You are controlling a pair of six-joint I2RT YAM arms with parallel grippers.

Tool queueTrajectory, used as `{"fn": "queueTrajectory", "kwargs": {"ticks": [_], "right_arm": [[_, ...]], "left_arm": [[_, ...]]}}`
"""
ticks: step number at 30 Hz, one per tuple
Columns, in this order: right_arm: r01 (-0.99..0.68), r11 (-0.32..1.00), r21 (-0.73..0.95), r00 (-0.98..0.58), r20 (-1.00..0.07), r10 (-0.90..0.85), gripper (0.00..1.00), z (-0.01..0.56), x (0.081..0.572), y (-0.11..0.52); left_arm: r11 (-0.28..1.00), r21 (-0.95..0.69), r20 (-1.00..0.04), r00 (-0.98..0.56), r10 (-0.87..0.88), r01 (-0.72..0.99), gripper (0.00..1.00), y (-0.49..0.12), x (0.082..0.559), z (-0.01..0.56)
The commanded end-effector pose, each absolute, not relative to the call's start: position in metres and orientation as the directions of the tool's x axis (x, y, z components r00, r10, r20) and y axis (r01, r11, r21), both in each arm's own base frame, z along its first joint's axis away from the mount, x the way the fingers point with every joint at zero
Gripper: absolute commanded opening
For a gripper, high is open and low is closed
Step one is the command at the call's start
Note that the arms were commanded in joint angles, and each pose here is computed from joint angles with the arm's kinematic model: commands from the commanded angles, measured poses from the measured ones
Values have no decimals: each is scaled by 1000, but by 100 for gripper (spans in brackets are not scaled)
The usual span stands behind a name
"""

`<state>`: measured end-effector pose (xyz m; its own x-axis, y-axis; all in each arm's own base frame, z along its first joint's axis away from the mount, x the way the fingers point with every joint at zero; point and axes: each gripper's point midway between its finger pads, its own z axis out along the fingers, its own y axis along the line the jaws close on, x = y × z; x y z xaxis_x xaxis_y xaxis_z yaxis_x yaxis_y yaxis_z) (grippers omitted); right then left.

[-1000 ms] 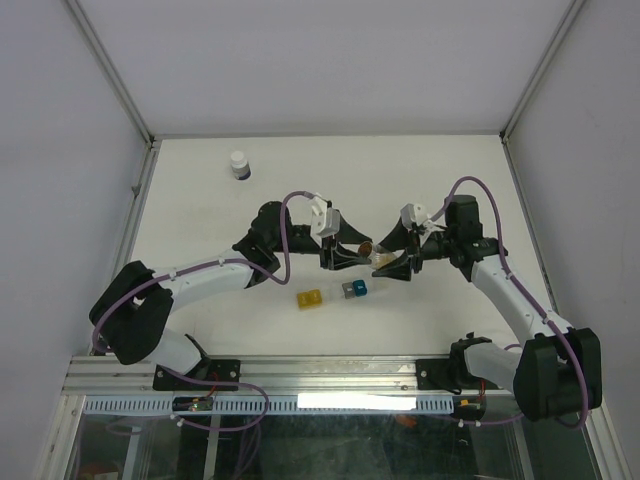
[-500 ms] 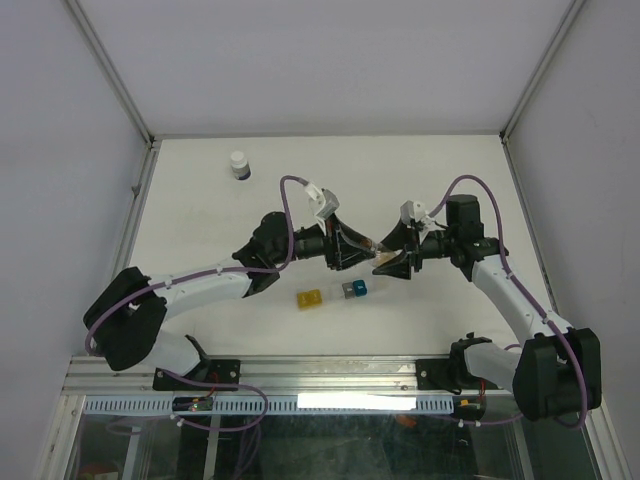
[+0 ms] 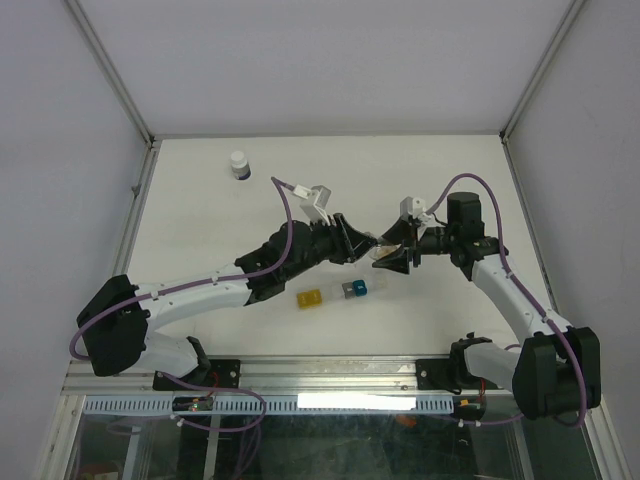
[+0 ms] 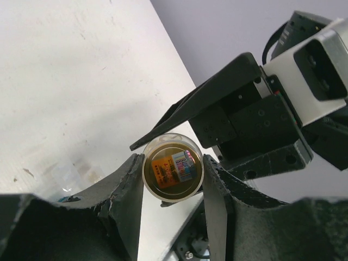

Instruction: Sort the pills into containers

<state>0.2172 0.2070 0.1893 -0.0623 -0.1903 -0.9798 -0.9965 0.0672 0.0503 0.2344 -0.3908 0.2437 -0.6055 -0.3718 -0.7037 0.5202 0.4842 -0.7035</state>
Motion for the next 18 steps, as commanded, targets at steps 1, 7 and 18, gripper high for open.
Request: {"fn": "queueTrajectory", "kwargs": {"ticks": [1,7,18], "right_arm": [[-999,37,17,-23,-985,-171,0,203,218,212],[-999,48,17,-25,-984,-179,0,201,221,212],[-999,46,12,-20,-984,-178,0,202,220,212]], "left_arm": [[406,-834,-550,-621,-559,373,0,-386,252,298],[379,-864,-502,-633,-589,333,1,-383,251,308],[390,-831,-555,-635,-537,396,29,-393,248,311]]}}
